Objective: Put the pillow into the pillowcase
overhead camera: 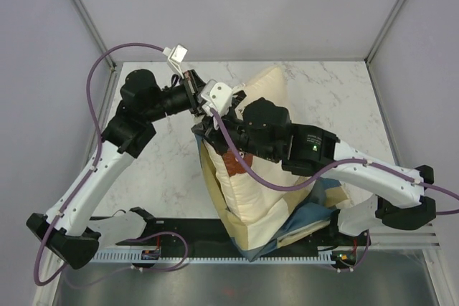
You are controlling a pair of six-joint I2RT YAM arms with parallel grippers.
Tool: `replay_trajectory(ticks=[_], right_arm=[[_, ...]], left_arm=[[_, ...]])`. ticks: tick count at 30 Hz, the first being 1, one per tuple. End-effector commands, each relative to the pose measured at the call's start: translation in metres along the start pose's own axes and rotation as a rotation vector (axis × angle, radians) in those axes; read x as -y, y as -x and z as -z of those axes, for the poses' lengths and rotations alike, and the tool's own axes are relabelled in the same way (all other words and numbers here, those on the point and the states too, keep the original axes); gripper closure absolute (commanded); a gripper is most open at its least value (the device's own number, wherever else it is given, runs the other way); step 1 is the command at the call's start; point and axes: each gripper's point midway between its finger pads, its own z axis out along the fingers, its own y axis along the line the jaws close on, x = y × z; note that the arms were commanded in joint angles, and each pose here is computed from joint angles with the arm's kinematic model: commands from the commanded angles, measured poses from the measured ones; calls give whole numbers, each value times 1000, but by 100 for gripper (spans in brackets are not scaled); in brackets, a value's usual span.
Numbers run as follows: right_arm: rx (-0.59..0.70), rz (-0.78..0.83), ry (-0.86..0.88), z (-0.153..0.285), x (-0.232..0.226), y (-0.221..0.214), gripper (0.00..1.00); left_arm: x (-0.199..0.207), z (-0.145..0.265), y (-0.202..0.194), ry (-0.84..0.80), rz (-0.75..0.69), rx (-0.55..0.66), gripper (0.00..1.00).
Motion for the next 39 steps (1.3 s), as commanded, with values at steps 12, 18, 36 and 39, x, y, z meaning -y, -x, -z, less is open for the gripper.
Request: replay_trajectory(ticks=[12, 18, 36, 39], right_arm=[[255, -157, 16, 32, 3, 23, 100], [191, -229, 82, 29, -22, -31, 100], [141, -477, -447, 108, 84, -105, 2], [96, -529, -542, 110, 106, -109, 2]], left_arm=[[-8, 36, -49, 64, -67, -79, 71], [-58, 42, -98, 138, -10, -172, 76], [-73, 65, -115, 165, -62, -128, 98], [-72, 66, -118, 150, -93, -137, 98]])
